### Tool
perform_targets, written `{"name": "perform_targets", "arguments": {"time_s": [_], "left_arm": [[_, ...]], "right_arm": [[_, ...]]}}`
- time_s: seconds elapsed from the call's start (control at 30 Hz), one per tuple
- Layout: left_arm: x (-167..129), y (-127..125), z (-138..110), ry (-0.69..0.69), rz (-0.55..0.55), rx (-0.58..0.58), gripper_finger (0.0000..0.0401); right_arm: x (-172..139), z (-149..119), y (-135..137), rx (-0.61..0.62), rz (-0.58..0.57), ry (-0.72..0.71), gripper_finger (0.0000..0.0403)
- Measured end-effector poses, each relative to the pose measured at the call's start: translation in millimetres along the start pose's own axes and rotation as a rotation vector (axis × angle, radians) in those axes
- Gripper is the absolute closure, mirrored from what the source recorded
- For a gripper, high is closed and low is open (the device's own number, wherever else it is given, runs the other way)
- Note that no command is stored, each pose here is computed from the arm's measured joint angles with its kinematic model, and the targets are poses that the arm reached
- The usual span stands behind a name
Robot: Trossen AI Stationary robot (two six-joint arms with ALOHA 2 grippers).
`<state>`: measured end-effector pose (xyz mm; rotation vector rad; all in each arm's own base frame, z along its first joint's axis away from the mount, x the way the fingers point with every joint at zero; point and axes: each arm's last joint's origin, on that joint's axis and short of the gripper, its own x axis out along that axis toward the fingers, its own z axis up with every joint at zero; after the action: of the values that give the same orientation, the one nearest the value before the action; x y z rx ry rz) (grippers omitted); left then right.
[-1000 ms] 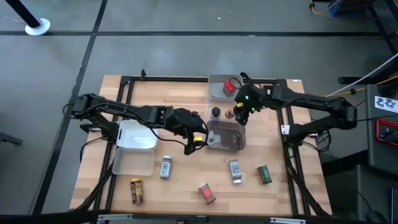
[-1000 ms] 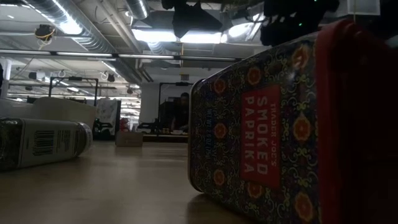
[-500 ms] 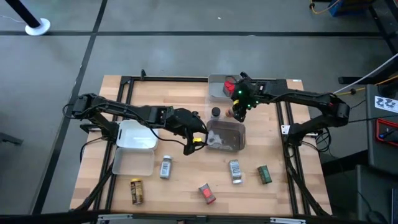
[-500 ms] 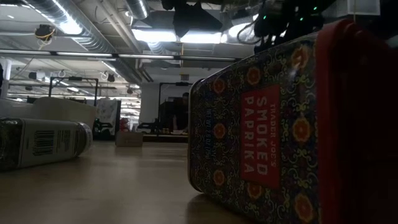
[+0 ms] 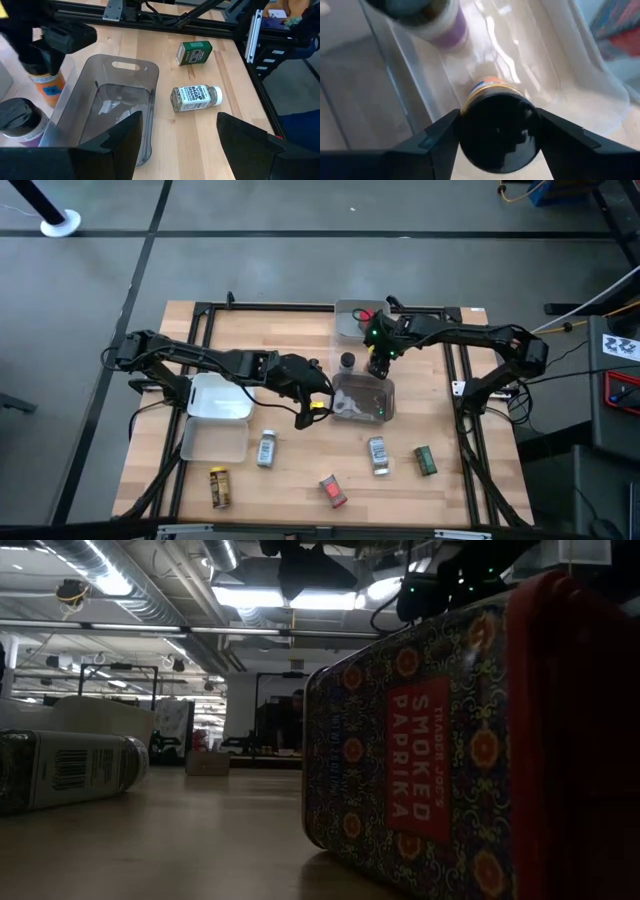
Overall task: Sort spices by type
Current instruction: Put the orange seasoning bottle into the top transparent bin
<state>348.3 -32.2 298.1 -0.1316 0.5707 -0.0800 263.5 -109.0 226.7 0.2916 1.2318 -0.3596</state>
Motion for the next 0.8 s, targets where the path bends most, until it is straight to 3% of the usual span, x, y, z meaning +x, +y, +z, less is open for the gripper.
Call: {"name": "perform_targets", "arguments": {"time_s": [0.33, 0.8], "left_arm": [[0, 1, 0, -0.005, 0.029, -0.018, 0.0162], [-1, 5, 1, -0.012, 0.049, -0.055, 0.0162]], "right_arm": [[-2, 2, -1, 0.025, -0.05, -0.014, 0.0119], [-14, 5, 0, 0.003, -0.018, 0.026, 0.0118]]}}
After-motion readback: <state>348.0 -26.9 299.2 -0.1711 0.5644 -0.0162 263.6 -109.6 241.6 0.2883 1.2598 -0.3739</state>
